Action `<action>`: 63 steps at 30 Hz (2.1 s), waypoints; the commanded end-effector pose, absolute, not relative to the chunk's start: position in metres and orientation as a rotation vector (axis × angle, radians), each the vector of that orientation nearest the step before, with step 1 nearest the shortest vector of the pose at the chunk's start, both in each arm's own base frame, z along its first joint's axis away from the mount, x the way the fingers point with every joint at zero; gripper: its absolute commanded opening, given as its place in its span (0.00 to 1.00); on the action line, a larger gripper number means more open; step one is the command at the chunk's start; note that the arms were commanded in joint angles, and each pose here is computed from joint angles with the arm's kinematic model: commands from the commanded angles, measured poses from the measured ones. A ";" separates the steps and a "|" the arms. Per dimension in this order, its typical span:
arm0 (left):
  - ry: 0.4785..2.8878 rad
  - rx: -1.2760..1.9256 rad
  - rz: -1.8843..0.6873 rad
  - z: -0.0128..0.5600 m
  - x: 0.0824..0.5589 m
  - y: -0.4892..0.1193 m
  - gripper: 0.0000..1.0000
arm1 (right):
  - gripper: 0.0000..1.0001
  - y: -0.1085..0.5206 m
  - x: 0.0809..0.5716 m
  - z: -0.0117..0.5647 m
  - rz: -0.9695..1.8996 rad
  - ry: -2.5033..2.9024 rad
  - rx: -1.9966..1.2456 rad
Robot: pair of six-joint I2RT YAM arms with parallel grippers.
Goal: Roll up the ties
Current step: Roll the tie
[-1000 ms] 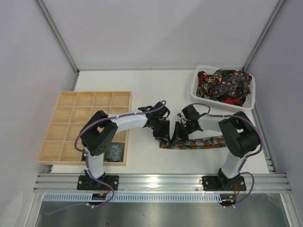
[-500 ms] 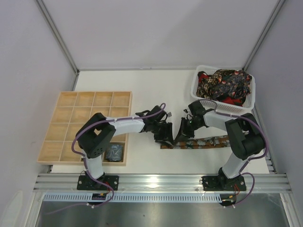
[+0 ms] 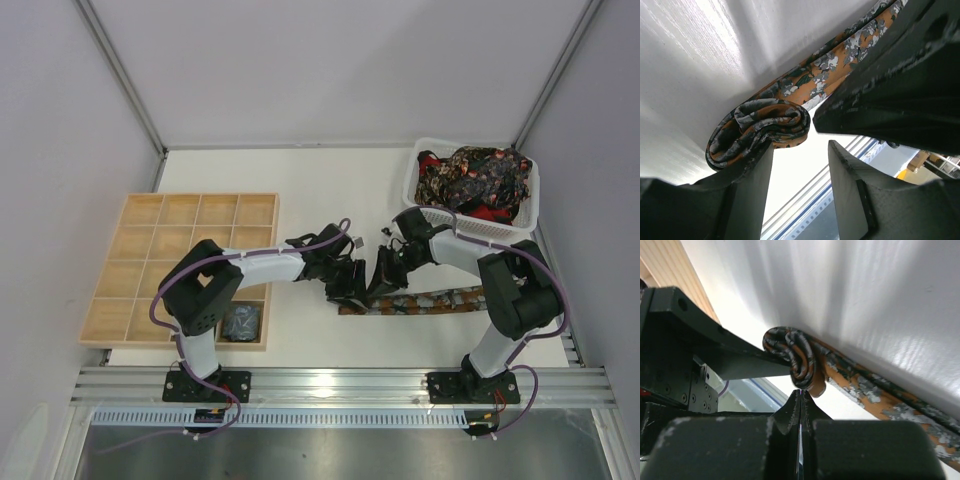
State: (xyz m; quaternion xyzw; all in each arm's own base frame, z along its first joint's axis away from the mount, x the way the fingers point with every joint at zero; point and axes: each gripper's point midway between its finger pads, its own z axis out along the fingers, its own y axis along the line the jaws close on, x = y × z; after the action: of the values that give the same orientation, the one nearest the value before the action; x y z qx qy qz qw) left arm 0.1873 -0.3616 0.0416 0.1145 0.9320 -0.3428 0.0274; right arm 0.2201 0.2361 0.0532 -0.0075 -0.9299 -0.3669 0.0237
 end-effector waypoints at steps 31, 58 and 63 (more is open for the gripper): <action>2.757 0.437 -1.109 0.069 0.206 -0.369 0.62 | 0.00 0.253 0.229 0.041 -1.193 -2.856 0.072; 2.833 0.216 -1.032 0.054 0.220 -0.311 0.75 | 0.00 0.243 0.228 0.012 -1.080 -2.898 0.051; 2.810 0.241 -1.137 0.048 0.219 -0.324 0.68 | 0.00 0.243 0.227 0.010 -1.081 -2.895 0.048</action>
State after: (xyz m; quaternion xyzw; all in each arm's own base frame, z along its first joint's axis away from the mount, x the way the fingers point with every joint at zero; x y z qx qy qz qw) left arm 0.2139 -0.3093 0.0433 0.0727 0.9389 -0.3337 0.0423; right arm 0.2229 0.2496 0.0290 0.0133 -0.9245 -0.3787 0.0415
